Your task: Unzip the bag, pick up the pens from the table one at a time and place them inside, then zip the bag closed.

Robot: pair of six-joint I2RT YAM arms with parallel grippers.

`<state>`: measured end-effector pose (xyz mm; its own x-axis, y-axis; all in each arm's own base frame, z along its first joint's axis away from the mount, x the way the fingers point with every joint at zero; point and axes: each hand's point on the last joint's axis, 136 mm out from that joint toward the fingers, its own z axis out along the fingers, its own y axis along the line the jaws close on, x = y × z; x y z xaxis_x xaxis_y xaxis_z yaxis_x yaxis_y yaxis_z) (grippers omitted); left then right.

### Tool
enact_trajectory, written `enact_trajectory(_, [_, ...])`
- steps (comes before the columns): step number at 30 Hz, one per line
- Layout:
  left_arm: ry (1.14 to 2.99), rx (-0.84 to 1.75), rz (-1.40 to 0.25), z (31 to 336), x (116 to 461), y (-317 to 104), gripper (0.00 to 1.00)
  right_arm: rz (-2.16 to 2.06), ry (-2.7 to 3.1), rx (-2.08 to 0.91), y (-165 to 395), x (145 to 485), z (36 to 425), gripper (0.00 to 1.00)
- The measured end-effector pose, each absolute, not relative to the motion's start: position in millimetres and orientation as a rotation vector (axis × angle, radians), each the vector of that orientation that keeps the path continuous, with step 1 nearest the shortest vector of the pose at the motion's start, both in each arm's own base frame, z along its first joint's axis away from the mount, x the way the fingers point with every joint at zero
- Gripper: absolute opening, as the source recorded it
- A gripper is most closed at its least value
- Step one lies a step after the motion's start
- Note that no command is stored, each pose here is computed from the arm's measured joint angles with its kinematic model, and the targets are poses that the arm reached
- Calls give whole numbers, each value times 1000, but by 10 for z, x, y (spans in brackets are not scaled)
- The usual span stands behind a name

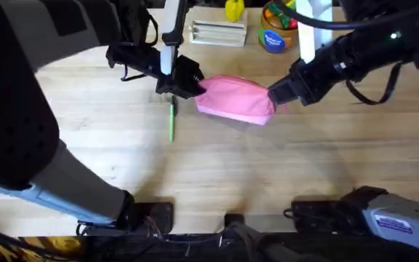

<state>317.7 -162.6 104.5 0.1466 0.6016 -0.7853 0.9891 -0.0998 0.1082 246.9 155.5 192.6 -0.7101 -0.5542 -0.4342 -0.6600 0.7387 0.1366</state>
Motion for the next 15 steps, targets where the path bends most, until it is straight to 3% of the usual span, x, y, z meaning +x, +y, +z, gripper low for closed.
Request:
enact_trajectory(9, [1567, 1787, -717, 990, 3236, -1505, 42, 552, 2373, -943, 1870, 2702, 2171, 31])
enact_trajectory(15, [1597, 1811, -682, 936, 3250, -1448, 41, 588, 2437, -939, 1924, 2756, 1987, 31])
